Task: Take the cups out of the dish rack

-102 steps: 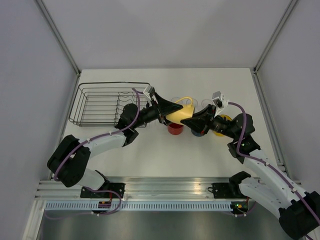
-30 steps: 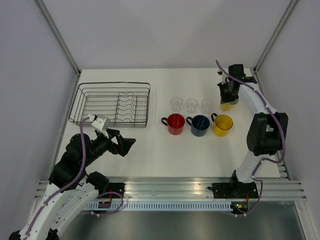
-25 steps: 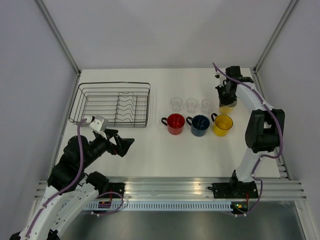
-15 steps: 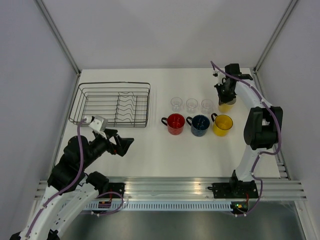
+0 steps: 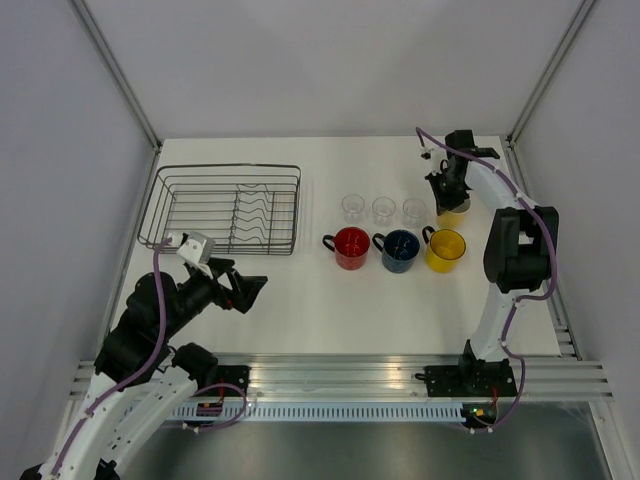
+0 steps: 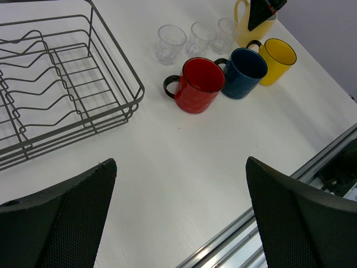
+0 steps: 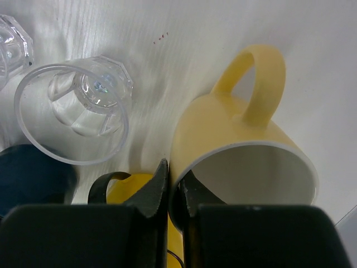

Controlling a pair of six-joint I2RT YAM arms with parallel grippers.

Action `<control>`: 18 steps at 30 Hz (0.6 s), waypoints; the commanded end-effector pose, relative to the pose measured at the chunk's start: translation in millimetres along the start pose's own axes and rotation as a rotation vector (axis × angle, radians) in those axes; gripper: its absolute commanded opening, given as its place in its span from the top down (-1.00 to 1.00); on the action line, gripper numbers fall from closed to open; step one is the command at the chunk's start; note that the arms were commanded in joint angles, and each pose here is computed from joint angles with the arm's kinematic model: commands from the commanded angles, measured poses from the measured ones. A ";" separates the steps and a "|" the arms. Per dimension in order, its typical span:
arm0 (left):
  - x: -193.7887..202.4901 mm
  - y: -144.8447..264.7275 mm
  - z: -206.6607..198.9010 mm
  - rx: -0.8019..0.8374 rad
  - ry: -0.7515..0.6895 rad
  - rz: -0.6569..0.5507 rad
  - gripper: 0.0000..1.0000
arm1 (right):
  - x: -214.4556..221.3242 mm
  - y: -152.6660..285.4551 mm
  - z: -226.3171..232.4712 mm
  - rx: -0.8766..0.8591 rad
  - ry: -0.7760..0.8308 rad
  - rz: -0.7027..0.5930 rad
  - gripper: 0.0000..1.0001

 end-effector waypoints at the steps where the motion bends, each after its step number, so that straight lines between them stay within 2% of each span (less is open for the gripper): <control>1: -4.9 0.6 2.9 -0.012 -0.039 -0.031 -0.99 | -12.6 6.7 -4.7 0.025 0.031 -0.029 0.77; 5: -4.1 -0.5 4.0 -0.018 -0.037 -0.027 -0.99 | -13.3 10.1 -7.3 0.043 0.022 -0.035 0.59; 12: -3.6 -2.0 5.4 -0.028 -0.035 -0.022 -0.99 | -19.2 24.3 -9.7 0.066 0.007 -0.072 0.46; 16: -5.2 -2.9 10.3 -0.062 -0.033 -0.029 -0.99 | -28.0 51.1 -13.8 0.108 -0.018 -0.143 0.34; 17: -5.3 -2.8 12.4 -0.078 -0.028 -0.032 -0.99 | -31.2 57.1 -14.7 0.115 -0.025 -0.168 0.20; 18: -4.9 -4.2 14.3 -0.090 -0.025 -0.028 -0.99 | -34.9 72.2 -14.9 0.124 -0.029 -0.213 0.17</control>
Point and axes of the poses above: each gripper's point midway between its finger pads, its own y axis back along the fingers, its own z axis along the line the jaws close on, x = y × z, the point moved 3 cm from there along y, back along the fingers, and after that the axes turned 6 degrees about y, right-handed, at the moved point
